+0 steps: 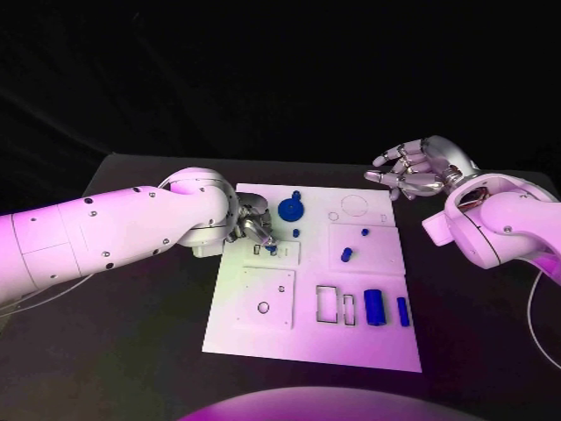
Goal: Assemble the parts on the task board
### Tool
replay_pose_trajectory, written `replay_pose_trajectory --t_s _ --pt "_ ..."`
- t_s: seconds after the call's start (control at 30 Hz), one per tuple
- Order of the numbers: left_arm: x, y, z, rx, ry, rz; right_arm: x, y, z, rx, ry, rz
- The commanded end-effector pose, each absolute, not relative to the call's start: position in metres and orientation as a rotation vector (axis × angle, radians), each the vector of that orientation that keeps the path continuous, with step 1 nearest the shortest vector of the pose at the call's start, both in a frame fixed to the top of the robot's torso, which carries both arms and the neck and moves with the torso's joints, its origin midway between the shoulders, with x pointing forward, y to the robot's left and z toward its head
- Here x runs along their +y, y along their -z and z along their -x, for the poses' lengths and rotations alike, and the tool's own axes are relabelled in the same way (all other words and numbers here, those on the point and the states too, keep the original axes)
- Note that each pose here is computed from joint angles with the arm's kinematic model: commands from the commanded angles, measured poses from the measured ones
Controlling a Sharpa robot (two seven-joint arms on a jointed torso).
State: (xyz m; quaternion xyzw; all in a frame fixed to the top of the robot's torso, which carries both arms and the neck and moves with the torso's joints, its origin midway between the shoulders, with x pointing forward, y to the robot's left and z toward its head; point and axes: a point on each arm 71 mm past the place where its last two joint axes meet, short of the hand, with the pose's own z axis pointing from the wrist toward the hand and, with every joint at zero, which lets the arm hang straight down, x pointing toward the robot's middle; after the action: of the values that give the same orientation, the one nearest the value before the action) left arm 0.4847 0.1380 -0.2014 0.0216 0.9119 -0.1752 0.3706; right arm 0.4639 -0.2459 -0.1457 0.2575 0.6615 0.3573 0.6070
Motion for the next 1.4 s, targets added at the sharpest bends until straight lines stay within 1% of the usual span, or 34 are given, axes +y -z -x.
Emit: replay_pose_trajectory --t_s 0.03,1.4 --pt "0.1368 0.2023 -0.4832 2.349 0.433 -0.098 -0.245 0.1453 -0.4638 1.523 -0.837 -0.583" --pt "0.1344 0.2048 -0.4796 2.371 0.44 -0.11 -0.2446 0.1458 -0.4637 1.526 -0.837 -0.583"
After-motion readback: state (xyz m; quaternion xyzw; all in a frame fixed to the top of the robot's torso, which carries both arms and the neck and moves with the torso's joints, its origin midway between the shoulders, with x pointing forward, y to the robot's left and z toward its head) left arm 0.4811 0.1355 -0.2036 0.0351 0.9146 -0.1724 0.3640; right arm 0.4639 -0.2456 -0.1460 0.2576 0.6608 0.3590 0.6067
